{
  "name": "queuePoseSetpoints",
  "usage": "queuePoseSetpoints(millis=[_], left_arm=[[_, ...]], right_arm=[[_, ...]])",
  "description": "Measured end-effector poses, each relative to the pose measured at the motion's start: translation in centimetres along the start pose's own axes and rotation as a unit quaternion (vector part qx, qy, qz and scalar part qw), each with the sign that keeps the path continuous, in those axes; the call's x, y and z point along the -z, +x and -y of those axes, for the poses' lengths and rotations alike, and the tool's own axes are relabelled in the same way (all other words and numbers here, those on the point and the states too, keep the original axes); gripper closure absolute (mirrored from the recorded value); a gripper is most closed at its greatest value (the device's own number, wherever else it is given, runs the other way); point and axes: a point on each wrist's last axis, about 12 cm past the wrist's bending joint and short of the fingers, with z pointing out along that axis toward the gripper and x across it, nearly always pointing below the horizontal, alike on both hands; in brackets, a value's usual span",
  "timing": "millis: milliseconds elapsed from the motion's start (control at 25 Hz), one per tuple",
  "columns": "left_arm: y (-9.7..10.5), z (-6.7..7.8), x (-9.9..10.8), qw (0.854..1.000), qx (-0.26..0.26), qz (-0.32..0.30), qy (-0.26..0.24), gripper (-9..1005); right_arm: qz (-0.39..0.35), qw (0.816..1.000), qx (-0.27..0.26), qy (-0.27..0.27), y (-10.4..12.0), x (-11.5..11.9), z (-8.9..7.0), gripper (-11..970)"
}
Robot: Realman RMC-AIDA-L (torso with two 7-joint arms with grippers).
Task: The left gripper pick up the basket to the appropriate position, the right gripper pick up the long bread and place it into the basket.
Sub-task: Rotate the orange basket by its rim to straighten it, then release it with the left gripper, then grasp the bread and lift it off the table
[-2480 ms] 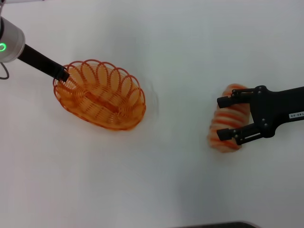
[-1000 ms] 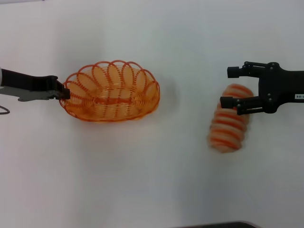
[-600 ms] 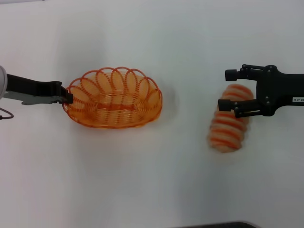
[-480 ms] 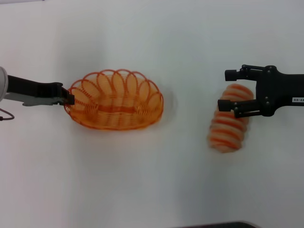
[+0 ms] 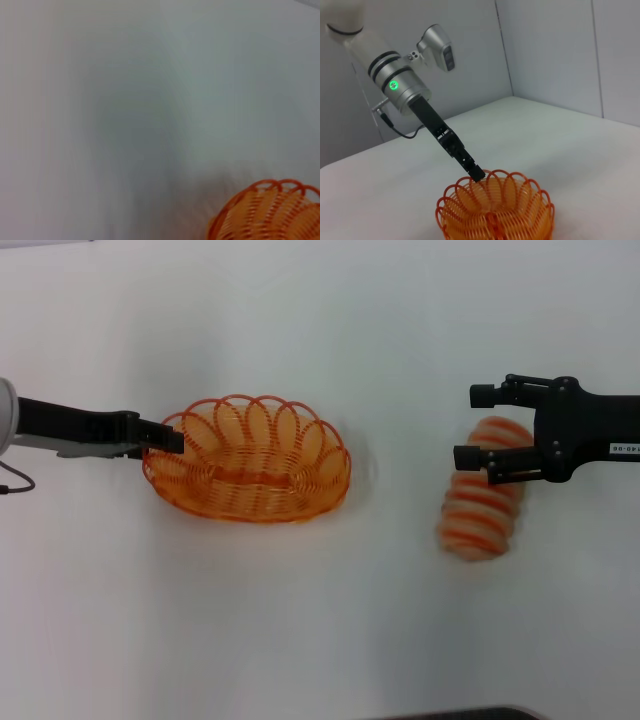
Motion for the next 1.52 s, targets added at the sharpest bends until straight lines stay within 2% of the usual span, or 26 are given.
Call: queuePoseSetpoints(millis=[120,320,400,560,800,920,1200,1520], left_arm=[[0.1,-0.3,0.5,1.0,-0.011,0.019,0.01,416],[0.6,-1.1,1.5,0.996,-0.046,0.062,0.032,317],[0.9,-1.3,1.8,0.994,-0.066,0.076,0.047,277],[1.9,-1.7,2.8,0.981,-0.142,0.105,0.08,198],[3.0,-3.1,4.2,0.962,-0.208,0.162,0.078,201],[3.3,-3.4,4.5,0.955,-0.226,0.179,0.075,206],[4.3,-4.7,5.8,0.938,-0.261,0.225,0.046,208],[4.7,-5.3,6.8,0.919,-0.301,0.254,0.019,208]], right_arm=[[0.004,1.0,-0.004,0.002,-0.1,-0.1,0.0,17],[0.015,0.999,-0.037,0.003,-0.3,-0.2,0.1,17],[0.015,0.998,-0.067,0.002,-0.6,-0.3,0.2,17],[-0.001,0.989,-0.145,-0.005,-1.5,-0.1,0.8,17],[-0.043,0.97,-0.238,-0.036,-3.9,0.9,1.0,18],[-0.073,0.956,-0.281,-0.029,-5.3,1.0,1.3,18],[-0.154,0.91,-0.386,0.012,-7.4,0.6,2.8,18],[-0.23,0.854,-0.462,0.057,-9.1,-0.4,3.5,17]])
